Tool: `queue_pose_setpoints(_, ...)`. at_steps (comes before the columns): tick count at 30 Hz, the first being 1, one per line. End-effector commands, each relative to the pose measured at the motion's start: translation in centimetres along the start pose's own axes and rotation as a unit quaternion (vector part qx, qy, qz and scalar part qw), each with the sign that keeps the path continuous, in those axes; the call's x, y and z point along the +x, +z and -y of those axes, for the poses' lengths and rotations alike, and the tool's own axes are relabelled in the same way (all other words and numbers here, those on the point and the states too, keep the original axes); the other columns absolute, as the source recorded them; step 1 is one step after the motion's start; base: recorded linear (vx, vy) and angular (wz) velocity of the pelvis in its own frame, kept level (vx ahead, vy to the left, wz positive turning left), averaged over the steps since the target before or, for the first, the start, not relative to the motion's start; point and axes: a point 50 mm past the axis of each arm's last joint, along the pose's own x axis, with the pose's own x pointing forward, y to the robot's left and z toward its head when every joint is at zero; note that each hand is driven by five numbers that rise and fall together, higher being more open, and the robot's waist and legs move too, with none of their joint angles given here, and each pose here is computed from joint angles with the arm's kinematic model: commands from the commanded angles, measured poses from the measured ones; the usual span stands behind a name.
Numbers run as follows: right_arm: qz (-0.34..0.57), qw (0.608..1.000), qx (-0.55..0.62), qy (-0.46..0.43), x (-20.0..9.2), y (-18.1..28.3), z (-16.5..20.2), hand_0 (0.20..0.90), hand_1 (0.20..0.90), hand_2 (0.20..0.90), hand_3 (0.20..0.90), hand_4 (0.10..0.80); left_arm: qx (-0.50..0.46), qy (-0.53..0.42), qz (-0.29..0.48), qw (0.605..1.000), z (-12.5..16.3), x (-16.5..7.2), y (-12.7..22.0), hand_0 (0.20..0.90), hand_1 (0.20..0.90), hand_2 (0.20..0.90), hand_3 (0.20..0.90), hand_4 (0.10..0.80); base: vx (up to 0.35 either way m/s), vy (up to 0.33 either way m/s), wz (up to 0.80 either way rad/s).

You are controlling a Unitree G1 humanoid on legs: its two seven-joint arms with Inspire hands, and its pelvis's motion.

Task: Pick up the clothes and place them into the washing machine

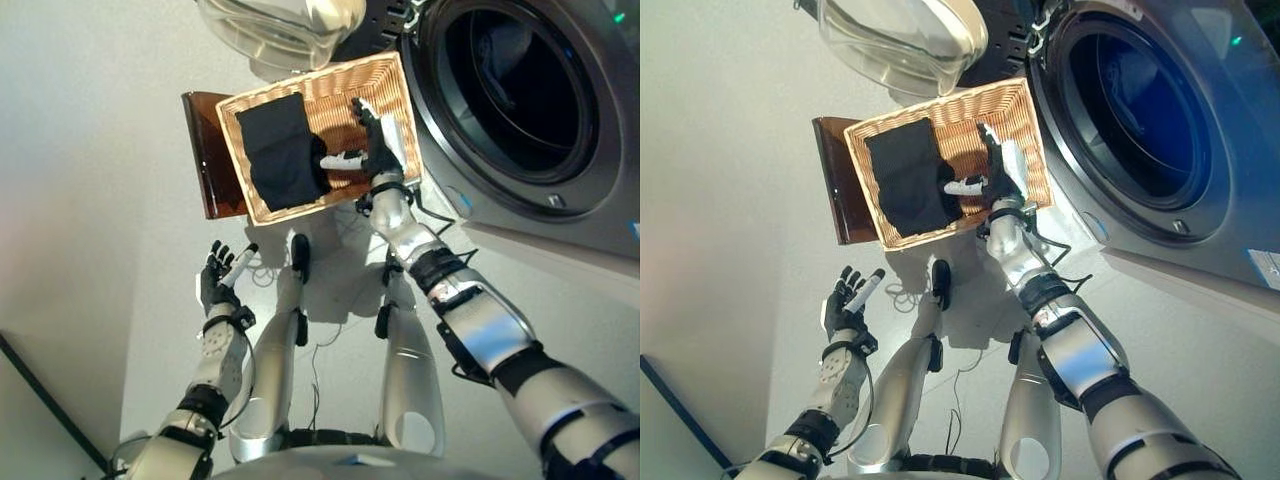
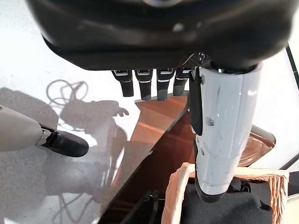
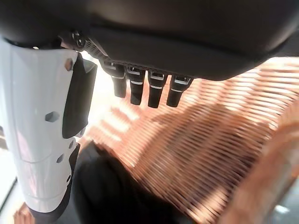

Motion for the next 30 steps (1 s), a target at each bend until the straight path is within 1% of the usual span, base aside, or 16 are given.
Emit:
queue_pose_setpoints(1,0.077,0.996,0.04,0.011,0.7,4.8,-1.0,0.9,0.9,0.9,0.9,0.8,0.016,0.04,0.061,0.997,-2.6,0.6,2.3,0.9,0.9,0.9,0.9,0.8,0.0,0.0,0.0)
queue_pose_setpoints(6,0.043,0.996,0.07,0.019,0.8,4.3,-1.7,0.9,0.9,0.9,0.9,0.8,0.014,0.063,0.078,0.995,-3.3,1.2,3.4,0.9,0.9,0.9,0.9,0.8,0.0,0.0,0.0)
queue_pose_setpoints(18,0.015,0.993,0.111,0.033,0.6,4.6,-3.0,0.9,0.9,0.9,0.9,0.8,0.009,0.09,0.105,0.99,-4.3,1.9,5.1,0.9,0.9,0.9,0.9,0.8,-0.007,0.011,0.06)
queue_pose_setpoints(30,-0.006,0.99,0.136,0.032,0.9,4.8,-3.1,0.9,0.9,0.9,0.9,0.8,0.006,0.074,0.131,0.989,-3.7,2.0,6.4,0.9,0.9,0.9,0.9,0.8,-0.002,0.005,0.06)
